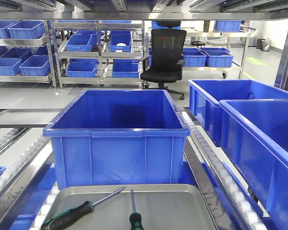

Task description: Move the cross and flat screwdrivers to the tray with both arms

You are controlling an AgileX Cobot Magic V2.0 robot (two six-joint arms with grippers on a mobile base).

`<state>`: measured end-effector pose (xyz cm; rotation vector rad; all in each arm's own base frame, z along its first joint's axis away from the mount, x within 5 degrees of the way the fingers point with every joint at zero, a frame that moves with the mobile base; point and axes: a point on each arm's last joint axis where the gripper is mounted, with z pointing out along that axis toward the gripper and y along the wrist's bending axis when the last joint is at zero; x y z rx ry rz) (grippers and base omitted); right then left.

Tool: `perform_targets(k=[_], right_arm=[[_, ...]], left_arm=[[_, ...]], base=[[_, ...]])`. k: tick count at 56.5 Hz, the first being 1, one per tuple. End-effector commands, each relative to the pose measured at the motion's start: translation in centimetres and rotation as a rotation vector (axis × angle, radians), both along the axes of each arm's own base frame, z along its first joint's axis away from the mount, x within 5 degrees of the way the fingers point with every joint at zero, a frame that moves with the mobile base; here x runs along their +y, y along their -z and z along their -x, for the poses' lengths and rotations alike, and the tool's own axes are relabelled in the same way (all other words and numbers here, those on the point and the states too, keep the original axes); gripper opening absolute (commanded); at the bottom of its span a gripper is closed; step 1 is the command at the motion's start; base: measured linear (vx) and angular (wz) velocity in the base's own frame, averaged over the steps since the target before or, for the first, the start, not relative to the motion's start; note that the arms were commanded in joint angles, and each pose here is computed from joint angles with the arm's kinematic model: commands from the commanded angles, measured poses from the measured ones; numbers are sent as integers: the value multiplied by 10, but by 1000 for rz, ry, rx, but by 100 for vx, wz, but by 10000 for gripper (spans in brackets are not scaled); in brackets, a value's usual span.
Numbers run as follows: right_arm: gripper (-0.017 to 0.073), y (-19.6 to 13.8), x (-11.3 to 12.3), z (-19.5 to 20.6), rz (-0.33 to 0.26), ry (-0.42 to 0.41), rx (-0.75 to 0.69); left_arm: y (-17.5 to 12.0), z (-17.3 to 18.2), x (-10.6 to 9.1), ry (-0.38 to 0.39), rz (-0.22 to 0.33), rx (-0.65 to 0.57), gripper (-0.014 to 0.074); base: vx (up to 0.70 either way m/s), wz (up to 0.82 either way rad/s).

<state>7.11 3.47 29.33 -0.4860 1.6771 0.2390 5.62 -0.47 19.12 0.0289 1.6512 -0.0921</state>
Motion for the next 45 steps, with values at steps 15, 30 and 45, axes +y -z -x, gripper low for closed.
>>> perform_targets(k=[15, 30, 45], right_arm=[[-8, -16, -1, -1, -38, 20, -89], [-8, -10, -2, -3, -4, 25, -89], [-8, 67, -24, 4, -90, 283, -205]], left_arm=[[-16, 1, 0, -4, 21, -107, 3], [-16, 1, 0, -4, 21, -107, 3], [-16, 1, 0, -4, 21, -107, 3]], base=[[0, 0], [0, 0], [0, 0]])
